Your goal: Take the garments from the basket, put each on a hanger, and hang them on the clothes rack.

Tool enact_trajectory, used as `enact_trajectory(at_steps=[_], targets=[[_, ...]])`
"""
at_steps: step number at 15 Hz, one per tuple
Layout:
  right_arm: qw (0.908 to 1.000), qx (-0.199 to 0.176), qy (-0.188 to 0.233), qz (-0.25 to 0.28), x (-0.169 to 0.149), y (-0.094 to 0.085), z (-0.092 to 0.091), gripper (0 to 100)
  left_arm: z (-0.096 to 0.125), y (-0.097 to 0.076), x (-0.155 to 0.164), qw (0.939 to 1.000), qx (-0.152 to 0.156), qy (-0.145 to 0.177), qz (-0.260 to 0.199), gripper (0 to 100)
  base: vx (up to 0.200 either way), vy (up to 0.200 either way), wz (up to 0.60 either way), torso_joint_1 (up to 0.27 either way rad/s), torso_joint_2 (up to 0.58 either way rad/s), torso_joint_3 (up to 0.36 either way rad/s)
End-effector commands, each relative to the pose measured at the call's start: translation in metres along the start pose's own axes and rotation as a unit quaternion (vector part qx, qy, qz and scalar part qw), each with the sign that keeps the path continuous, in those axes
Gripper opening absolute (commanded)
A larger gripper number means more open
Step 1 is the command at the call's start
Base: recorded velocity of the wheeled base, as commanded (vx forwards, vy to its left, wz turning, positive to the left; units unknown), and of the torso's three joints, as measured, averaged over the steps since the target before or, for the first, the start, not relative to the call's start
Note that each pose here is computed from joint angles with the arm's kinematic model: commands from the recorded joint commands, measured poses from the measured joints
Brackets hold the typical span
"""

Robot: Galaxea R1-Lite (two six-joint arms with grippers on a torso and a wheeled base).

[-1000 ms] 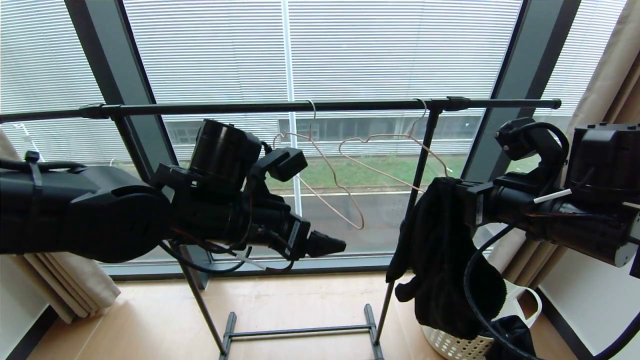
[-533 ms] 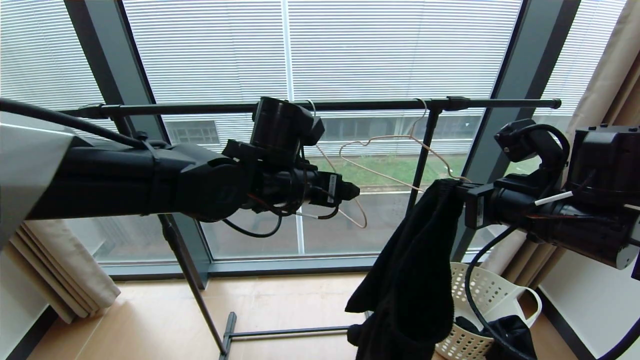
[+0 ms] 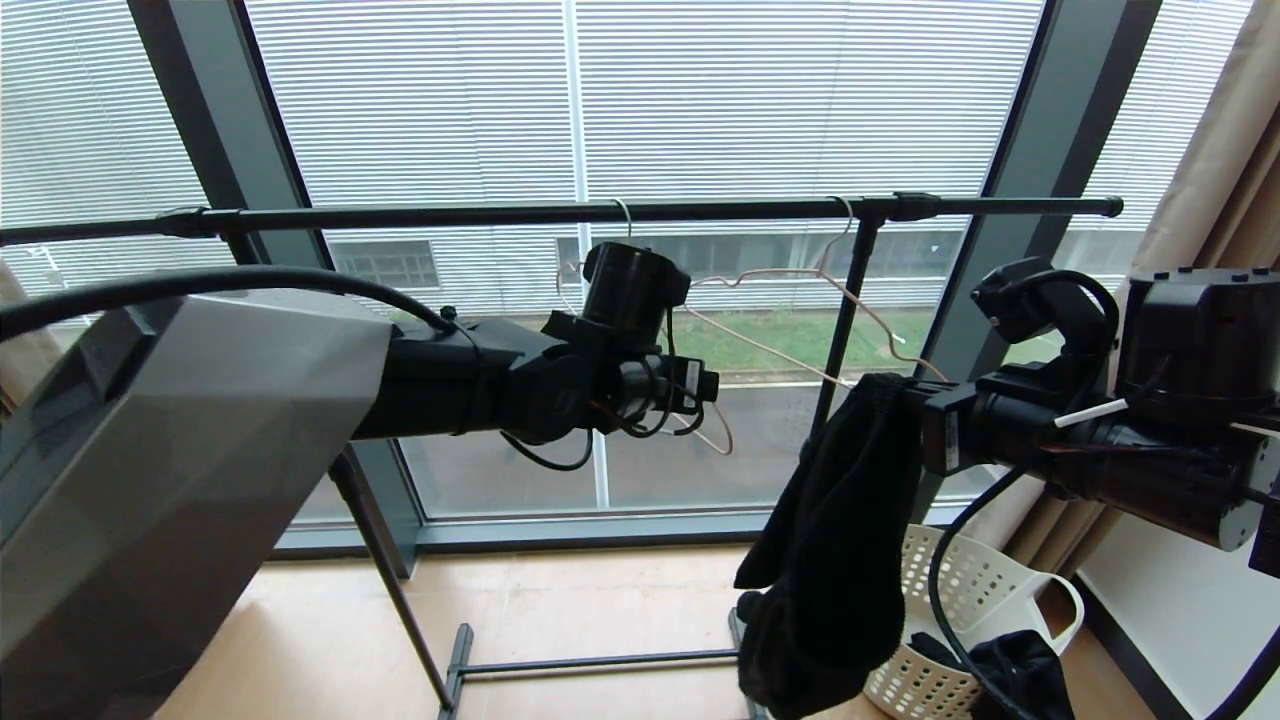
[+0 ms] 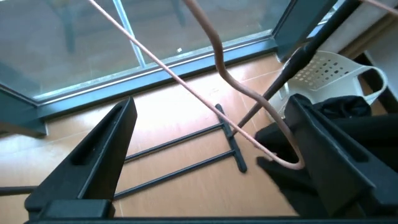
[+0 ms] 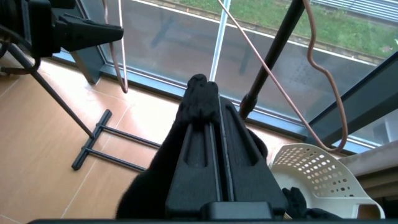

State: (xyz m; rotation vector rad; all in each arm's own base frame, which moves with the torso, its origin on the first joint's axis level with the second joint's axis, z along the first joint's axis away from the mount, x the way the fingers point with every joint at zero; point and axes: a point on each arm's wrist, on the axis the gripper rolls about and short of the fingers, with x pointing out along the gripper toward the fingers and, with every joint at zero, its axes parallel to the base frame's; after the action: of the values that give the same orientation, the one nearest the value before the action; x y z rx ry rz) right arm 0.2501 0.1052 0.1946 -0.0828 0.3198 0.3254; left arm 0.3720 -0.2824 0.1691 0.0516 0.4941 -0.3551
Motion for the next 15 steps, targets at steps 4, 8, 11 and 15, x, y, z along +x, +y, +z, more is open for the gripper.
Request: enact_trajectory(at_steps=[4,8,11,15], targets=[[1.0,0.0,0.003,0.0,0.001,0.0,-0.001,0,-0.016,0.003,0.023,0.9983,0.003,0.021,0.054,100,0.0,0.0,0.0,0.0,0.0,0.0],[1.0,-0.001,0.008,0.0,0.004,0.001,-0.003,0,-0.01,0.005,0.02,0.9967,-0.006,0.008,0.081,100,0.0,0.0,0.0,0.0,0.0,0.0],[1.0,-0.001,0.008,0.0,0.004,0.001,-0.003,0,-0.005,0.005,0.016,0.9956,-0.007,-0.002,0.093,100,0.0,0.0,0.0,0.0,0.0,0.0],[1.0,-0.001,0.008,0.0,0.004,0.001,-0.003,0,0.011,0.007,0.002,0.9944,-0.012,-0.026,0.102,100,0.0,0.0,0.0,0.0,0.0,0.0]])
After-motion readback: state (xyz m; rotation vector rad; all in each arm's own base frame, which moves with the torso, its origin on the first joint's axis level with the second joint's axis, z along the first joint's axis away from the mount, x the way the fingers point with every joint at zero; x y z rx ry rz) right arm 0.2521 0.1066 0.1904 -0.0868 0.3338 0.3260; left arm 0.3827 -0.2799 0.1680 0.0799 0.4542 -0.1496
